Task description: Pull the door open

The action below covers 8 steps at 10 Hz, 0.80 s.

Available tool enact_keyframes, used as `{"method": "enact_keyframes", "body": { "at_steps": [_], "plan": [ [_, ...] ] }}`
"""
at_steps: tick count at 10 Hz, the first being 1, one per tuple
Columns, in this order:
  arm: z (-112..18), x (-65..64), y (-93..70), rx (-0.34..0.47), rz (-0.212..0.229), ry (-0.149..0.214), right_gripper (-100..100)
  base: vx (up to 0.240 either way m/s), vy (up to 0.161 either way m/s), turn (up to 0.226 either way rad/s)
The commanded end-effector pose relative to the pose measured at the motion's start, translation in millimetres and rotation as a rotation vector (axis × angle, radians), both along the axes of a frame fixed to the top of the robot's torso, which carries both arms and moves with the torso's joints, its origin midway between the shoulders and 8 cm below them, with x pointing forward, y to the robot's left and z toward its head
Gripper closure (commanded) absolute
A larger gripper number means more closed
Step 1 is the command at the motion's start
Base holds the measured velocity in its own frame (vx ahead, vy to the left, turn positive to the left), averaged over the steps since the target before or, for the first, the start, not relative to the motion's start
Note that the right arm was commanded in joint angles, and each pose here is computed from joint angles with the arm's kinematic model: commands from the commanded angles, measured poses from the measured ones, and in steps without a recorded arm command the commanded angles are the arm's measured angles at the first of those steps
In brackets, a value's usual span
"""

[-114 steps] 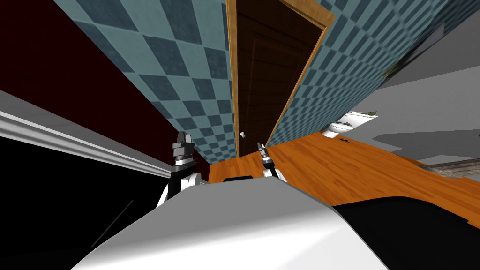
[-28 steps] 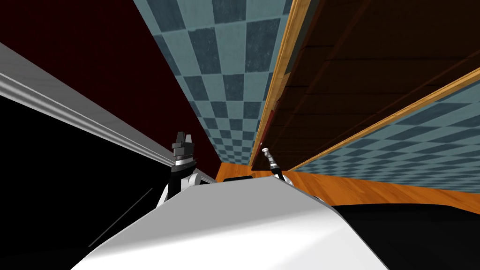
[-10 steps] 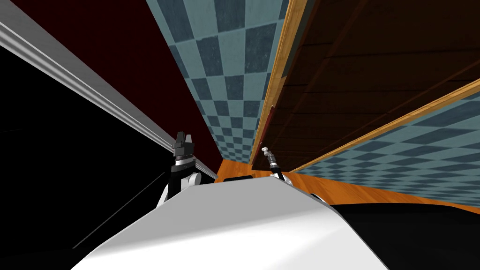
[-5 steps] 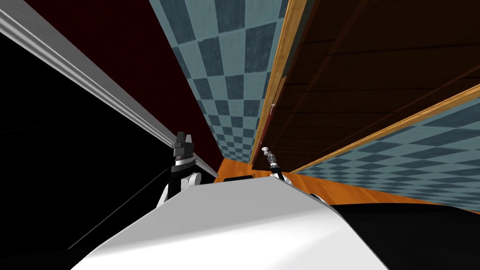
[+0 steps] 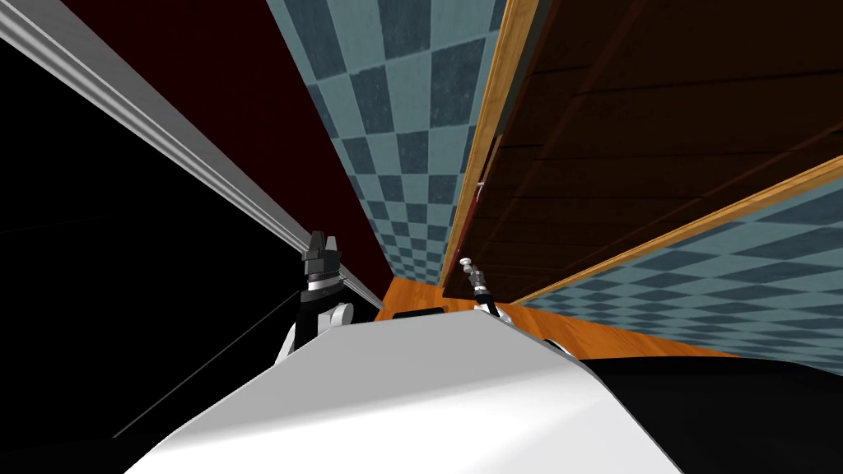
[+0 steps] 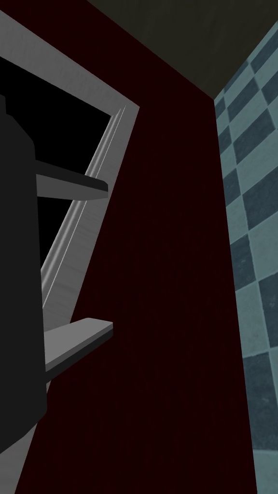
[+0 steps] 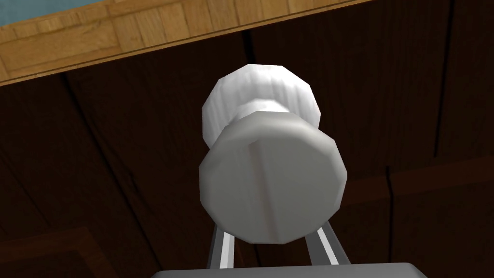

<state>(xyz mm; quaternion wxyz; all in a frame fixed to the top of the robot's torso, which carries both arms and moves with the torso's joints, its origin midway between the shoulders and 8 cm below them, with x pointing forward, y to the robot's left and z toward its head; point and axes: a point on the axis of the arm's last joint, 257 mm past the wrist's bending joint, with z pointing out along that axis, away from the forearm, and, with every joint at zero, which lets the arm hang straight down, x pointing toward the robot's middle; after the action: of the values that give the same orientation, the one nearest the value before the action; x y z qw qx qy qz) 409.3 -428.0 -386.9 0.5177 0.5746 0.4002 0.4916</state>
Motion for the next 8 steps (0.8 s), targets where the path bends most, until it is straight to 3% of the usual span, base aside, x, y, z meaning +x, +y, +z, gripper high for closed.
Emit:
{"method": "enact_keyframes", "body": {
  "at_steps": [1,3,8],
  "plan": [
    [2.6,5.9,14.5,0.065,0.02,-0.026,100,-0.024,-0.019,0.048],
    [2.6,5.9,14.5,0.069,0.02,-0.027,100,-0.022,-0.008,0.017],
    [2.4,7.4,13.1,0.209,0.011,-0.055,100,-0.031,-0.013,0.048]
  ]
}}
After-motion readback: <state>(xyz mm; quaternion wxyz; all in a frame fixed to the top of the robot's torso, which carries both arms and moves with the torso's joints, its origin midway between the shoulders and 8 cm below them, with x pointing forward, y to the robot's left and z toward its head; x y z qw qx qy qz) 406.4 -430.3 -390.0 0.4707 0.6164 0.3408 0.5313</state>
